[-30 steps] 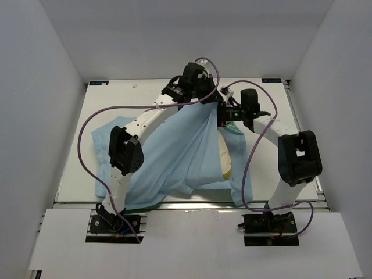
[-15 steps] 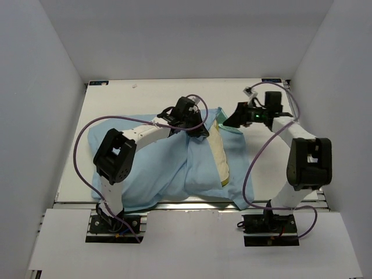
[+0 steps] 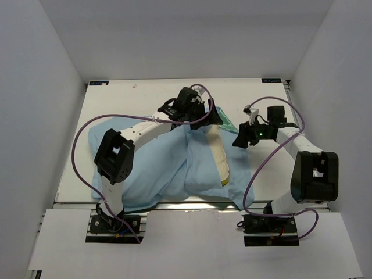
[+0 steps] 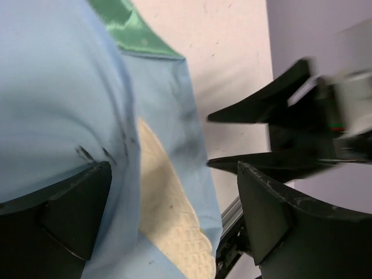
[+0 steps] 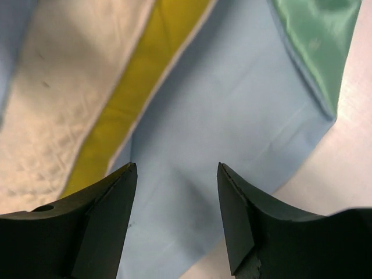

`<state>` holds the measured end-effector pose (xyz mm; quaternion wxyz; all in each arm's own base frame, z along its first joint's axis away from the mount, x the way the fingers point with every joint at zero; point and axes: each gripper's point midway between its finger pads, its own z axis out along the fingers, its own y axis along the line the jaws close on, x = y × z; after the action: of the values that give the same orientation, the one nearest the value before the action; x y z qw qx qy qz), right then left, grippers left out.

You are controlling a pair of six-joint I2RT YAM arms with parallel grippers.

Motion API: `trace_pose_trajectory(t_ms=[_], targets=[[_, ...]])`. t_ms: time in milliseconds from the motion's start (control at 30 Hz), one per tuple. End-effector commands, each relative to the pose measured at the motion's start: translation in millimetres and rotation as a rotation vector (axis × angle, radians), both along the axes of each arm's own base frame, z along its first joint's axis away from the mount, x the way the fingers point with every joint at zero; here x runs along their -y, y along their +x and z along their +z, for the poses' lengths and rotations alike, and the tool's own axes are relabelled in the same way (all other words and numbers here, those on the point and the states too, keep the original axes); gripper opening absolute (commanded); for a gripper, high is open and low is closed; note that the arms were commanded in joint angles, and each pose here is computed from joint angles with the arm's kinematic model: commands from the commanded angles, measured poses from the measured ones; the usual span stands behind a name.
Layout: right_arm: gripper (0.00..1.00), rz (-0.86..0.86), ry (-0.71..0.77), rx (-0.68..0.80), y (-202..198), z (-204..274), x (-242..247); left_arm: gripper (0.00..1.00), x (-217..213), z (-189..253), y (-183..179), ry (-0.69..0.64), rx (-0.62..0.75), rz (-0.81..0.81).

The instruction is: Put the pillow into the pillowcase

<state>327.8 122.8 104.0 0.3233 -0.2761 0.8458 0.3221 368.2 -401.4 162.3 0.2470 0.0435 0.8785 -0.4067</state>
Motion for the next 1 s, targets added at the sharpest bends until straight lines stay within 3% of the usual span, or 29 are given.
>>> trace_pose_trajectory(t_ms=[0,133,333,367,400,533,700,867,967], targets=[[0.62,-0.005,-0.083,0.035,-2,-9,11,0.98,-10,74,1,-0.009,0.147,-0.003],[0.62,0.03,-0.145,0.024,-16,-22,7,0.98,-11,85,-30,0.085,0.168,-0.052],[0.67,-0.021,-0.223,0.04,-22,-39,-2,0.98,-22,27,-103,0.309,0.035,-0.089],[0.67,-0.022,-0.215,0.041,-23,-40,-5,0.98,-22,24,-107,0.315,0.037,-0.08],[0.74,-0.05,-0.205,0.04,-21,-41,-7,0.98,-30,20,-112,0.326,0.042,-0.061],[0.75,-0.103,-0.224,0.054,-9,-47,-12,0.98,-31,21,-121,0.278,0.056,-0.021],[0.76,-0.138,-0.286,0.033,-2,-68,-20,0.98,-30,1,-123,0.324,0.054,-0.012],[0.65,-0.155,-0.4,0.059,-6,-90,-20,0.98,-30,-33,-127,0.396,0.035,-0.014],[0.5,-0.164,-0.428,0.051,-6,-97,-16,0.98,-30,-44,-127,0.405,0.03,-0.014]])
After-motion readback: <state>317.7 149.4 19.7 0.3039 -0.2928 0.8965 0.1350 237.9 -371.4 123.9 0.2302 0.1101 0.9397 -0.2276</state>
